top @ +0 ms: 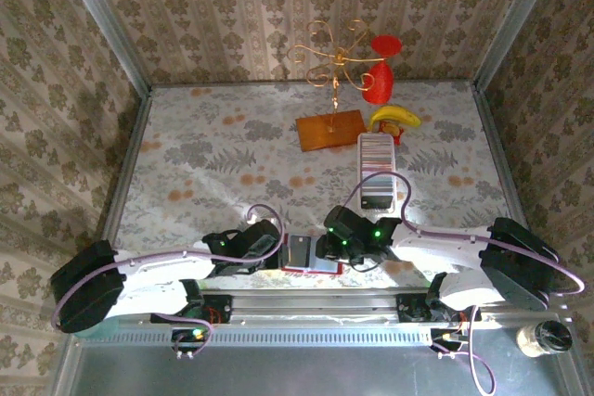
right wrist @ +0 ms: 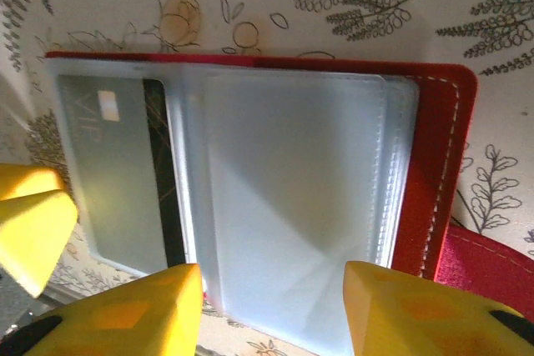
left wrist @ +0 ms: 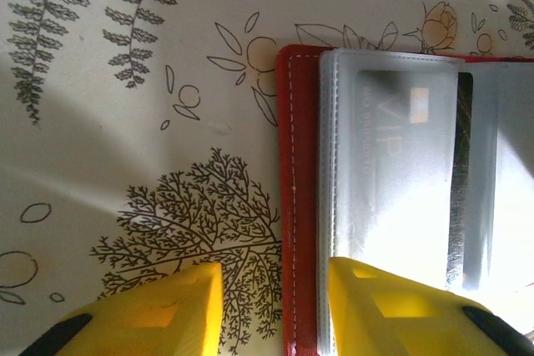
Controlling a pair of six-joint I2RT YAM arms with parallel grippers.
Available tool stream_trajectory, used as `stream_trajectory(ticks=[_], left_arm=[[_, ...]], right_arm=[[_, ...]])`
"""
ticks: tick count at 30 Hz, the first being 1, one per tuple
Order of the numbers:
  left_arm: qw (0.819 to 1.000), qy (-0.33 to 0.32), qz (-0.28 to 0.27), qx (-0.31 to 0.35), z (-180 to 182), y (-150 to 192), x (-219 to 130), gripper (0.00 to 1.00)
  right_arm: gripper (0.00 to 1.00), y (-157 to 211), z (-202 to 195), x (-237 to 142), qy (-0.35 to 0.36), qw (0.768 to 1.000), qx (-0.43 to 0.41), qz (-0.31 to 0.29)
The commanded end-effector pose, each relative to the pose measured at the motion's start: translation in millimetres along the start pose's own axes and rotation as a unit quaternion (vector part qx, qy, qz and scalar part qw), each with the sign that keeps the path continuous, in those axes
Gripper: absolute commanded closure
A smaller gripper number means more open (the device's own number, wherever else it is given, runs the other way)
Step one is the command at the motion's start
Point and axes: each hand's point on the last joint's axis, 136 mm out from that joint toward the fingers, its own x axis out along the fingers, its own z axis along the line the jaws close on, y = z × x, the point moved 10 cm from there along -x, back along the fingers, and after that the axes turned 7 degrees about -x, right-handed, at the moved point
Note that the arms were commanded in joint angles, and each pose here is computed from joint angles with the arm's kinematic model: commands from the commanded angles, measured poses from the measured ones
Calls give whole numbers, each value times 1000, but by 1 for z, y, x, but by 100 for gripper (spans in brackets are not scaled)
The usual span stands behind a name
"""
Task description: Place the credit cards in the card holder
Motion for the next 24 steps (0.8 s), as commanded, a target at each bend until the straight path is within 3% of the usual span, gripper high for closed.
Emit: stream_trajectory(ticks=[1,14,24], left_arm=[[1000,20,4,8,-8,-3,1,62],[999,33,17,11,-13,0,6,67],[999,36,16,10,-12,1,4,71]], right_arm=[[51,4,-8,6,30,1000,3,-3],[46,1,6,19,7,1000,0,6],[42,-7,27,18,-54,998,12,-9]])
